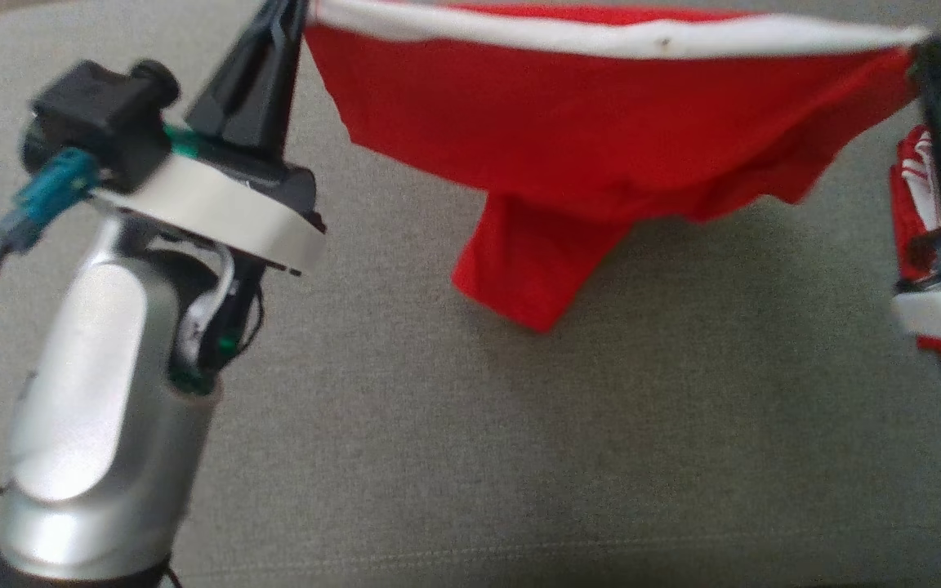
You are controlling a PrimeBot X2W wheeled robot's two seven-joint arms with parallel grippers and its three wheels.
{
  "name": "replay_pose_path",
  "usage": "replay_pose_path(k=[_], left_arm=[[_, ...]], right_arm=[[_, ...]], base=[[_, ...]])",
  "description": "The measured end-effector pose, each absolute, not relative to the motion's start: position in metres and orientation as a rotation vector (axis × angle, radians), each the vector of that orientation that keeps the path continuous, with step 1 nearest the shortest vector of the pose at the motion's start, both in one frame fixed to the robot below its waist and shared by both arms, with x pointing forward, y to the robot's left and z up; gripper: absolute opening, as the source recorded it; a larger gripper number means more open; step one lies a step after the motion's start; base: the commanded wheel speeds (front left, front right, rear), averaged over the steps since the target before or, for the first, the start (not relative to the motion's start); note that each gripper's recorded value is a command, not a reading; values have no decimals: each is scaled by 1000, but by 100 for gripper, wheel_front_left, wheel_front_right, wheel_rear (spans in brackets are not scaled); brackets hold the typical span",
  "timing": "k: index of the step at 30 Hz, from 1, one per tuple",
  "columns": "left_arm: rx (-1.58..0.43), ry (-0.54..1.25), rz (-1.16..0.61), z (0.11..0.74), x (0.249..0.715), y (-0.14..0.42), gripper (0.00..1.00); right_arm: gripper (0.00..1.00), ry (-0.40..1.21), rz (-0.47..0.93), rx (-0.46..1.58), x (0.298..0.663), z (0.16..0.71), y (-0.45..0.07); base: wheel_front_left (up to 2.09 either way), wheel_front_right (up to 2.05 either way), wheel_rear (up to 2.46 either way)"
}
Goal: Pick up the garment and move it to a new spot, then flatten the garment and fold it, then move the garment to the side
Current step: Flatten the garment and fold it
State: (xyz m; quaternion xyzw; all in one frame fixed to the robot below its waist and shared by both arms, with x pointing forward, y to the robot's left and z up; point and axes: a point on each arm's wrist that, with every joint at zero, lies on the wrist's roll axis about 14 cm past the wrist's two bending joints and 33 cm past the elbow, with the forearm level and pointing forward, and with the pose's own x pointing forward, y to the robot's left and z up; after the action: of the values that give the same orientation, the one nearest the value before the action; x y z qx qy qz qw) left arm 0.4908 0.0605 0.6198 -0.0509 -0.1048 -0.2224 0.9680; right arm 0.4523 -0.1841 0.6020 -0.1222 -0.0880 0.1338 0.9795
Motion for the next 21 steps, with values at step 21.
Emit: replay_pose_path(k=[21], left_arm=[[-21,-605,-472,777,439,64,0]], right_arm=[[0,-444,250,-354,425,729,-187]], base=[[0,0,0]])
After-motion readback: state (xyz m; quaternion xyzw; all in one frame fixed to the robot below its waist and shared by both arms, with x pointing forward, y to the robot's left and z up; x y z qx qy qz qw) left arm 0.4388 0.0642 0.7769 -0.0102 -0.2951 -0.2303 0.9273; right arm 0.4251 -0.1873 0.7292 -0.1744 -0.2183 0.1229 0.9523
